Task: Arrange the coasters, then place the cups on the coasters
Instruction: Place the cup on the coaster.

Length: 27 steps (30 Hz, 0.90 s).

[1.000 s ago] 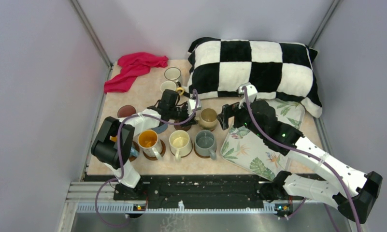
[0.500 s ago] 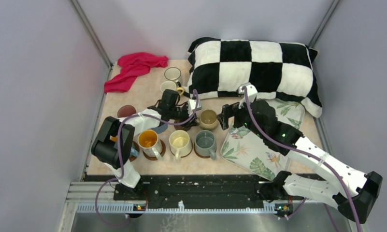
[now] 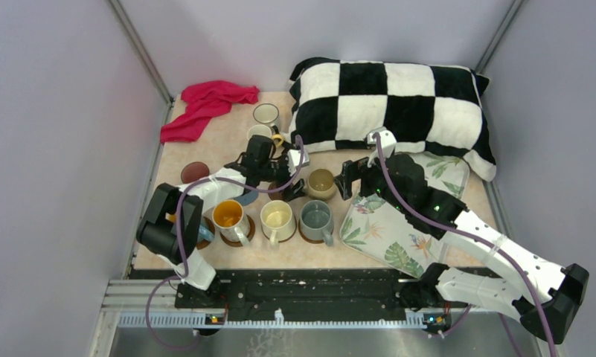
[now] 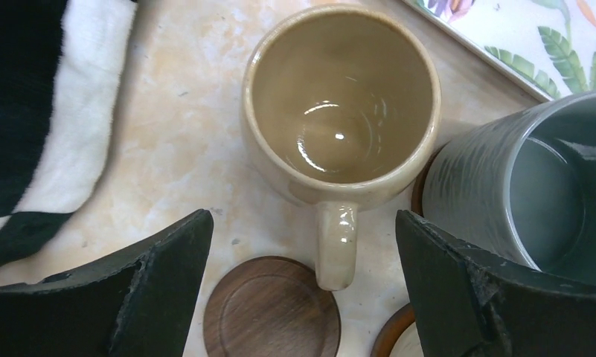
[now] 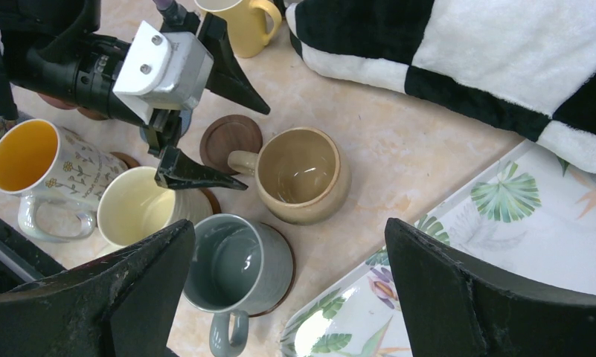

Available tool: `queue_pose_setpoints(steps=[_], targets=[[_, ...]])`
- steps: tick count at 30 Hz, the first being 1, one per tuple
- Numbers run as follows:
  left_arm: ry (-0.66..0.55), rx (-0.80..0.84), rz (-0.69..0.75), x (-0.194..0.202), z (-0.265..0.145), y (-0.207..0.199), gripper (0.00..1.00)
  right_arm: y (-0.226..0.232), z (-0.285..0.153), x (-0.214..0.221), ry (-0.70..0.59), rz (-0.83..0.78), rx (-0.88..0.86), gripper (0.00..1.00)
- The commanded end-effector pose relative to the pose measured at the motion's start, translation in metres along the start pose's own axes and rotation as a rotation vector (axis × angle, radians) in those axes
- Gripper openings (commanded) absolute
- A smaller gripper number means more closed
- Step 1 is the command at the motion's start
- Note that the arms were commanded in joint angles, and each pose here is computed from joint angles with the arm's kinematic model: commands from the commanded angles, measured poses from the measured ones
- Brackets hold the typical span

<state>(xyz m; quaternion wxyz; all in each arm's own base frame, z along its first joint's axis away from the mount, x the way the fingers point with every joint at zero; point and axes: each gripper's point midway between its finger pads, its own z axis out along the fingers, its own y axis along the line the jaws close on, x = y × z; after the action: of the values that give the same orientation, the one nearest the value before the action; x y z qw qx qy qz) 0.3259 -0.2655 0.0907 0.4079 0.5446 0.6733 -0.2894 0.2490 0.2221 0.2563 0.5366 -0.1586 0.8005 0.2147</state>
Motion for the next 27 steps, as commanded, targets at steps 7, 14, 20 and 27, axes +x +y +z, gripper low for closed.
queue_pose_setpoints(steps=[7, 14, 20, 27], targets=[[-0.161, -0.172, 0.048, -0.070, -0.042, 0.037, 0.99, -0.001, -0.003, -0.010, -0.035, 0.019, -0.003, 0.99], [-0.210, -0.322, -0.042, -0.095, -0.063, 0.059, 0.99, -0.002, -0.001, -0.007, -0.027, 0.019, 0.000, 0.99], [-0.284, -0.565, -0.213, -0.116, -0.090, 0.096, 0.99, -0.002, 0.000, -0.006, -0.021, 0.018, 0.001, 0.99], [-0.184, -0.810, -0.464, -0.117, -0.105, 0.153, 0.99, -0.003, 0.002, -0.005, -0.012, 0.013, 0.009, 0.99]])
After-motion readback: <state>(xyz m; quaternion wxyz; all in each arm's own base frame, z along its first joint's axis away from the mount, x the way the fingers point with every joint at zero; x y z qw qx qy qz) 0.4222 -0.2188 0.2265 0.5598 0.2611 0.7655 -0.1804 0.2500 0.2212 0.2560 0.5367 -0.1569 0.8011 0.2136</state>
